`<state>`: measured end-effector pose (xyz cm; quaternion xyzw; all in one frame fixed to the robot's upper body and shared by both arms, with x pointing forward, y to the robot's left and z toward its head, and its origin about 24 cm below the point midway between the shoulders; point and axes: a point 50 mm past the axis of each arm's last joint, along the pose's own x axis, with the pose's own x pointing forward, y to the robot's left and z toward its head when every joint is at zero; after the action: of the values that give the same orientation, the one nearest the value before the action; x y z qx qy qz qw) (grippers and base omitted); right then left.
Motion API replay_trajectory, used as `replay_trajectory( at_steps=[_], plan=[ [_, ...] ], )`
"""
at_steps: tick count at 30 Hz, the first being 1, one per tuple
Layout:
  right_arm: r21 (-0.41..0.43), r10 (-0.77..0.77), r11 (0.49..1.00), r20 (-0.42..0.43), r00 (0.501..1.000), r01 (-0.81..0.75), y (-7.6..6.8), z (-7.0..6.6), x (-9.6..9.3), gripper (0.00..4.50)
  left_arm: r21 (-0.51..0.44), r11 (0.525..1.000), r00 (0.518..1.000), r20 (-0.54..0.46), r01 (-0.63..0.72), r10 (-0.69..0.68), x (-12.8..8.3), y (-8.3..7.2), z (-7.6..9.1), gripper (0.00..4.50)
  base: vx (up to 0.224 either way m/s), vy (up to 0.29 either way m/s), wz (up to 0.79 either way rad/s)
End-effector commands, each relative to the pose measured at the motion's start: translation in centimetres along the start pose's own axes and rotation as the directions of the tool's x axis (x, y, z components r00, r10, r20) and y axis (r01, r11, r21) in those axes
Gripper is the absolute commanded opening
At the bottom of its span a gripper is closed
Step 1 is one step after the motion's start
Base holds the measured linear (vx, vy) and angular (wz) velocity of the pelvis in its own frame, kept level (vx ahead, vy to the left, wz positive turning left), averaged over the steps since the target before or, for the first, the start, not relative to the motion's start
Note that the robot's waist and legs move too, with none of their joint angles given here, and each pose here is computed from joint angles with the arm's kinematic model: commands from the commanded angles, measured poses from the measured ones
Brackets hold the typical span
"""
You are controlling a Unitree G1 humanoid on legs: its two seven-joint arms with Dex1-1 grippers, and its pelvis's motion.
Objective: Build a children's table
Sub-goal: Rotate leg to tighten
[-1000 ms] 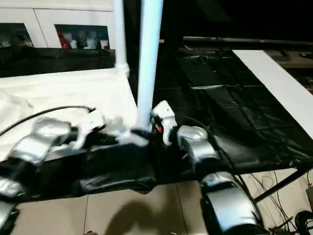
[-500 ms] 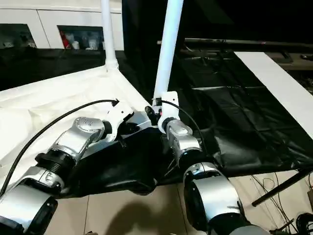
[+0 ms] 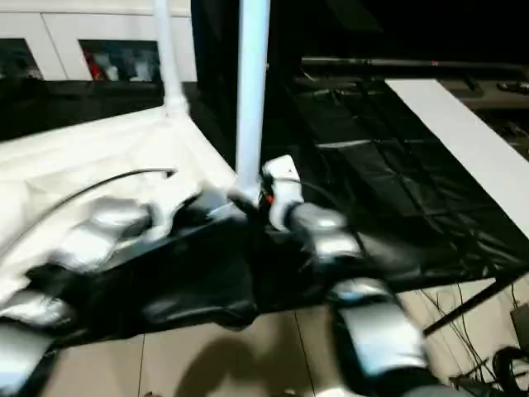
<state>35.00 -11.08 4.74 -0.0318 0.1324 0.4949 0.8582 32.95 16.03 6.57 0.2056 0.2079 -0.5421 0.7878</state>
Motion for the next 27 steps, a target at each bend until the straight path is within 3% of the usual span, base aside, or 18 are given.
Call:
replay_trajectory(
  at_steps=[1,9,19,26,27],
  plan=[
    [-0.065,0.090,0.994,-0.035,0.995,-0.092,0.3,0.2,-0.4,3.85,0.026,0.992,0.992,0.044,0.121,-0.122,1.1,-1.3,0.7,0.00,0.000,0.000,0.00],
    [-0.082,0.209,0.973,-0.072,0.975,-0.215,0.6,0.2,-1.3,3.85,0.022,0.984,0.983,0.052,0.177,-0.178,0.4,-1.8,0.4,0.00,0.000,0.000,0.00],
    [-0.062,0.258,0.962,-0.101,0.961,-0.265,1.1,-0.3,-1.0,3.02,0.008,0.986,0.985,0.044,0.168,-0.168,-0.4,-1.9,-0.4,0.00,0.000,0.000,0.00],
    [-0.042,0.211,0.976,-0.096,0.973,-0.216,1.0,-0.6,-0.7,2.74,-0.004,0.986,0.985,0.038,0.169,-0.169,-0.6,-2.0,-0.5,0.00,0.000,0.000,0.00],
    [-0.023,0.117,0.993,-0.093,0.989,-0.119,0.7,-0.9,-0.3,2.74,-0.021,0.990,0.990,0.028,0.142,-0.142,-0.4,-1.8,-0.6,0.00,0.000,0.000,0.00]
  ],
)
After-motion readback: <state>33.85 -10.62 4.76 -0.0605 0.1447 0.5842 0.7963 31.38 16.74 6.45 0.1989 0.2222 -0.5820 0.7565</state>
